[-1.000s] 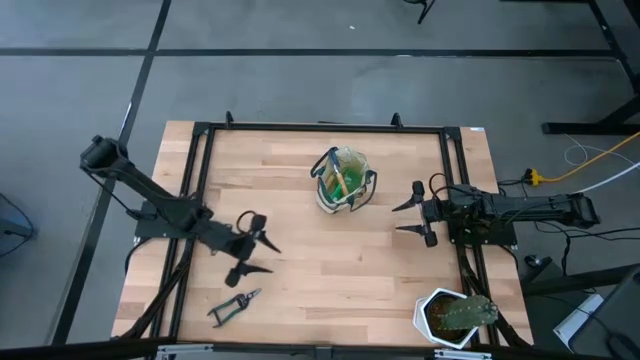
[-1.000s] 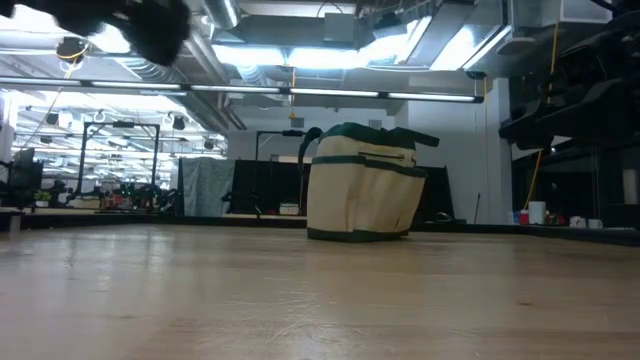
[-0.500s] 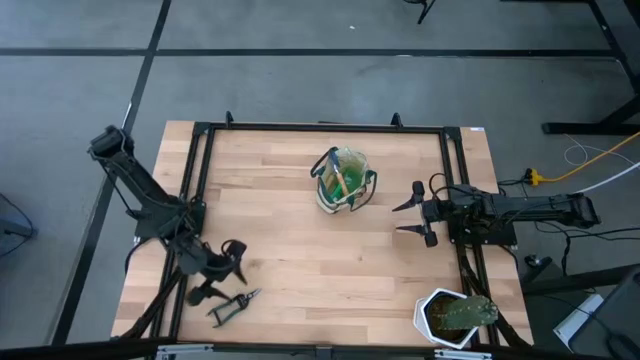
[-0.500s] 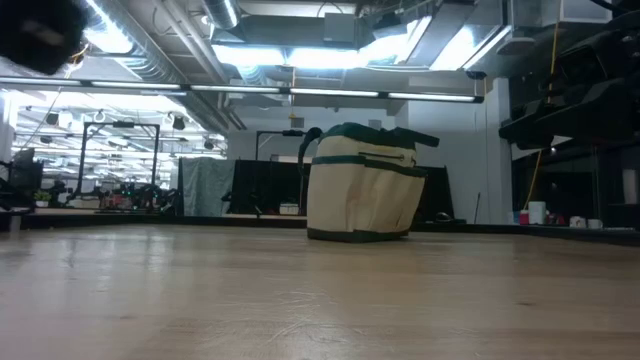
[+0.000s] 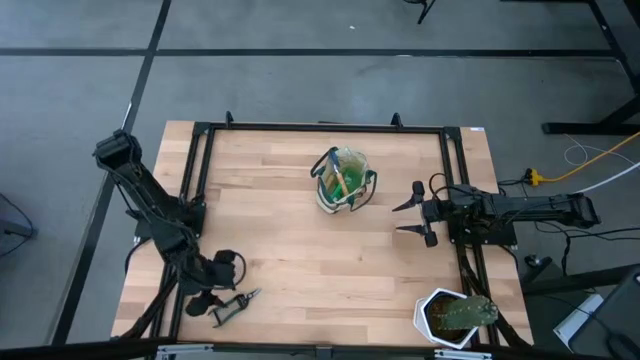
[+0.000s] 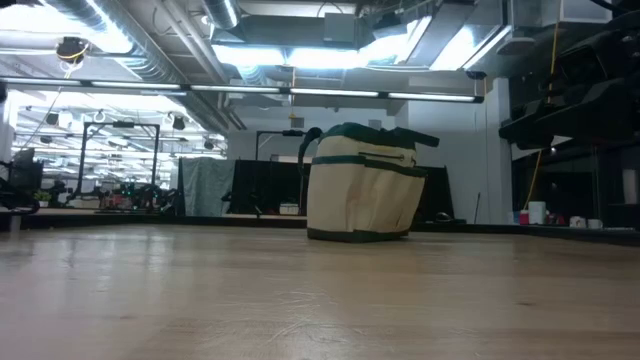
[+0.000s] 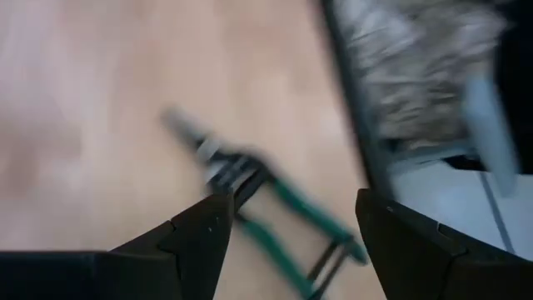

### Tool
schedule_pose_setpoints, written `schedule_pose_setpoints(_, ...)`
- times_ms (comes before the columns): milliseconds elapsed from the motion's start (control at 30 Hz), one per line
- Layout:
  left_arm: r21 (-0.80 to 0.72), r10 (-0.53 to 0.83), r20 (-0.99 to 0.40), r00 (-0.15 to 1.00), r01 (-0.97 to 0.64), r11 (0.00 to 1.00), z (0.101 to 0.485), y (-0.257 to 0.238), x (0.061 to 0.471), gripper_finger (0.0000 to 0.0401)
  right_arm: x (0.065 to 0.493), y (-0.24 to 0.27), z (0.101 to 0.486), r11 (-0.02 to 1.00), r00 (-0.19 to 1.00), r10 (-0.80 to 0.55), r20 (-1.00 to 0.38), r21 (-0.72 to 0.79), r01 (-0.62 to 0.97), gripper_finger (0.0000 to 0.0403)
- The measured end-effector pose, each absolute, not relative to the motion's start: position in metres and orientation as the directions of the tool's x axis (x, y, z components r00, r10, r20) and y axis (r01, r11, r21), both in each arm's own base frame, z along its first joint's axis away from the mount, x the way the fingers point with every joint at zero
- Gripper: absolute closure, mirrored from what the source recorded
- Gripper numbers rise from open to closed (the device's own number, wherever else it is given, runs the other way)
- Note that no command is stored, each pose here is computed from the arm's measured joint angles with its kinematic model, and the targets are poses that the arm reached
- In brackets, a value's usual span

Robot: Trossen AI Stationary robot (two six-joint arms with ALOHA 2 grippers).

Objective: Pick & Place Garden tools in Gardening bag
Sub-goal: Put the shear scissors into the gardening bag

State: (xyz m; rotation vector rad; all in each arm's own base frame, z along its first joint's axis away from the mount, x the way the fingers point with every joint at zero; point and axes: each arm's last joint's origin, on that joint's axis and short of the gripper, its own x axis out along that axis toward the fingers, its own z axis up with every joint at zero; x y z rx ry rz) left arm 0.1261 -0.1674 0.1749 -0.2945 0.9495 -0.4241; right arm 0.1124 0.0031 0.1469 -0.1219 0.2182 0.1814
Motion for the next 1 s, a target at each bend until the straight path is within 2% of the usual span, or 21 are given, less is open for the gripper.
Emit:
schedule_pose_setpoints(200, -0.376, -0.333, -0.850, 0.408, -0.027, 0.926, 0.149, -0.165, 0.124, 0.0150, 0.112, 0.003, 0.147, 0.976, 0.960, 0.165, -0.226, -0.100, -0.191, 0.0153)
schedule_pose_setpoints(367, -0.376, -0.323, -0.887, 0.330, -0.109, 0.920, 0.135, -0.169, 0.125, 0.0150, 0.112, 0.003, 0.147, 0.976, 0.960, 0.165, -0.226, -0.100, -0.191, 0.0153)
schedule_pose_setpoints(567, -0.433, -0.381, -0.863, 0.332, -0.100, 0.896, 0.134, -0.176, 0.128, 0.0150, 0.112, 0.003, 0.147, 0.976, 0.960, 0.165, -0.226, -0.100, -0.191, 0.0153)
schedule_pose_setpoints(667, -0.462, -0.422, -0.841, 0.338, -0.047, 0.885, 0.135, -0.182, 0.126, 0.0150, 0.112, 0.003, 0.147, 0.976, 0.960, 0.165, -0.226, -0.100, -0.191, 0.0153)
schedule_pose_setpoints(833, -0.410, -0.375, -0.846, 0.380, -0.013, 0.912, 0.129, -0.189, 0.121, 0.0162, 0.112, 0.003, 0.147, 0.977, 0.960, 0.164, -0.226, -0.100, -0.190, 0.0153)
schedule_pose_setpoints(1000, -0.346, -0.315, -0.862, 0.396, -0.007, 0.938, 0.118, -0.193, 0.120, 0.0196, 0.112, 0.003, 0.147, 0.976, 0.960, 0.165, -0.226, -0.100, -0.191, 0.0153)
